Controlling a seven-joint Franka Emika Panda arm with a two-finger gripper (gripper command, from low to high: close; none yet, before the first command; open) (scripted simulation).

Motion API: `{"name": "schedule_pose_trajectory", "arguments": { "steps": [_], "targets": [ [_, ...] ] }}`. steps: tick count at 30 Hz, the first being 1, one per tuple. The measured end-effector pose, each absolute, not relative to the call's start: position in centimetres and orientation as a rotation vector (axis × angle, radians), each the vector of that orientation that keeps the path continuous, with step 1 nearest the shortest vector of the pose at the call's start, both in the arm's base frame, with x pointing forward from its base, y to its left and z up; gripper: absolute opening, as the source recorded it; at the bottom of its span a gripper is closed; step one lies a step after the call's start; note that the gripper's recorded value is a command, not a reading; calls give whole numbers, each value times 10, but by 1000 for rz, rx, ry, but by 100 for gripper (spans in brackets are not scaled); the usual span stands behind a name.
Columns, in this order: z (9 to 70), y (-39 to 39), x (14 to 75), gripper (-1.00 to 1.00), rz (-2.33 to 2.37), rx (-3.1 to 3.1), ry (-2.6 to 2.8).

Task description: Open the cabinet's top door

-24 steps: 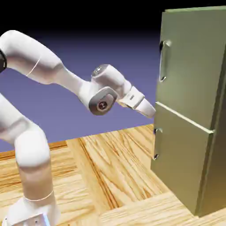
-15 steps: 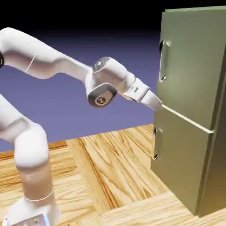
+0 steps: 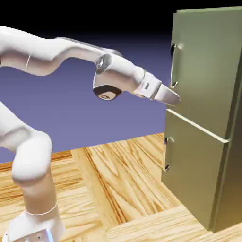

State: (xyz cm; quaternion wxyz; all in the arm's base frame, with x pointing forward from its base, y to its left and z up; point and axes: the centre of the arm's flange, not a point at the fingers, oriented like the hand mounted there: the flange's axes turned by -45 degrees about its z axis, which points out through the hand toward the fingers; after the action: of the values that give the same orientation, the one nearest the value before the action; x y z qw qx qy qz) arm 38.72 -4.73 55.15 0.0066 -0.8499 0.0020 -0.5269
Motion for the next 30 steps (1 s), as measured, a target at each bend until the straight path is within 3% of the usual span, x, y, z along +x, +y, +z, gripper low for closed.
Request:
{"name": "schedule_pose_trajectory", "arguments": {
  "steps": [30],
  "targets": [
    [583, 9, 382, 0, -2133, -2334, 48]
  ]
}}
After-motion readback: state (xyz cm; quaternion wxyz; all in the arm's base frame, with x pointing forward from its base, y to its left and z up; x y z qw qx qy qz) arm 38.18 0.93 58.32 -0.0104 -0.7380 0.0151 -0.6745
